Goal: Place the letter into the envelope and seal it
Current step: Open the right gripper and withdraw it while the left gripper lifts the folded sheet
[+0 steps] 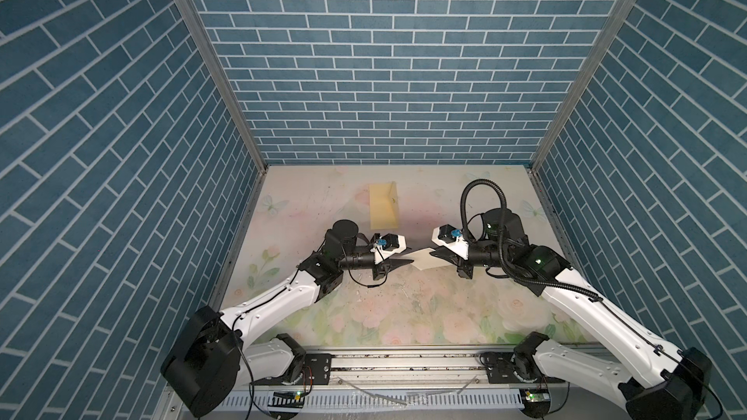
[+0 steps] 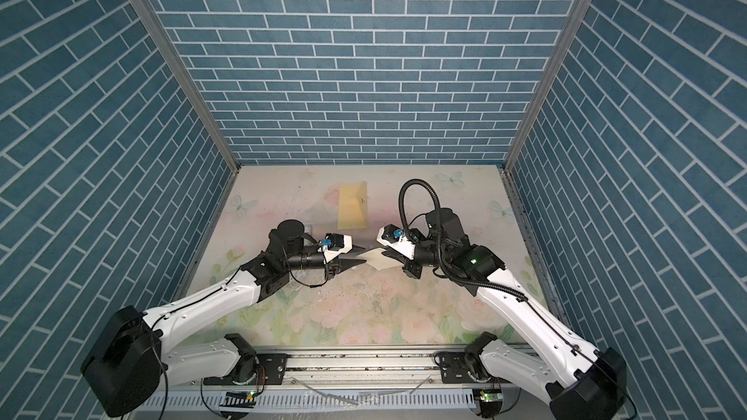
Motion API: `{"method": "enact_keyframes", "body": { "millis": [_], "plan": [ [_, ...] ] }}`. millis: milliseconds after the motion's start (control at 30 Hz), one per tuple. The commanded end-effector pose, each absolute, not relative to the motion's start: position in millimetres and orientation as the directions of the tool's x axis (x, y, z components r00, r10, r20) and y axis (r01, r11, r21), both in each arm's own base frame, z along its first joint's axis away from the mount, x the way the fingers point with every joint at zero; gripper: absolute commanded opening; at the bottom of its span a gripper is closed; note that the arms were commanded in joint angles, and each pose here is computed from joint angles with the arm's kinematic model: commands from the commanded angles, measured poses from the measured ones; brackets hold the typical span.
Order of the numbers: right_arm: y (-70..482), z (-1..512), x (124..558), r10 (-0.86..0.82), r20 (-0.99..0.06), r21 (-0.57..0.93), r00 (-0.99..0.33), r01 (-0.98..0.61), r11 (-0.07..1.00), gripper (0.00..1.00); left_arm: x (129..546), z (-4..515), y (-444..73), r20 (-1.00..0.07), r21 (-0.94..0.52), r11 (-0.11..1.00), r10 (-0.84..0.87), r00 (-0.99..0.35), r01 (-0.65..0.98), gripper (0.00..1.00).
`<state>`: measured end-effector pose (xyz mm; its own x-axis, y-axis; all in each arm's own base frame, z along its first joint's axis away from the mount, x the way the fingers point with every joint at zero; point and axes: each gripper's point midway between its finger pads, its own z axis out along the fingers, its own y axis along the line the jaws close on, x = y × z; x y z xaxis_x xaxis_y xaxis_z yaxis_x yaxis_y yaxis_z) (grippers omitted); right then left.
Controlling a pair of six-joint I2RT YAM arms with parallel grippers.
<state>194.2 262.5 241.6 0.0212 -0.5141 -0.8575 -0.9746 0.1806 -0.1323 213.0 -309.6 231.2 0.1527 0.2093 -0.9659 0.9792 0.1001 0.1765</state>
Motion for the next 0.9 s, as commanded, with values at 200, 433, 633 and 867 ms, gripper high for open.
{"method": "enact_keyframes", "body": {
  "millis": [200, 433, 633, 867],
  "plan": [
    [277.4, 240.2, 192.9, -0.496, -0.868, -0.108, 0.035, -0.987, 0.119, 0.0, 214.6, 234.4, -318.1, -0.976, 0.128, 0.058, 0.182, 0.115, 0.99, 0.3],
    [282.2, 240.4, 193.5, -0.493, -0.869, -0.113, 0.043, -0.987, 0.113, 0.0, 215.1, 226.0, -321.1, -0.978, 0.097, 0.043, 0.19, 0.088, 0.994, 0.09],
    [283.4, 241.4, 205.9, -0.487, -0.872, -0.137, 0.038, -0.976, 0.17, 0.03, 219.3, 234.6, -318.7, -0.981, 0.107, 0.087, 0.171, 0.091, 0.99, 0.0],
    [274.0, 266.0, 251.3, -0.415, -0.91, -0.211, 0.015, -0.878, 0.43, 0.46, 273.2, 245.5, -276.4, -0.977, 0.08, 0.525, 0.21, -0.038, 0.847, 0.0]
  ]
}}
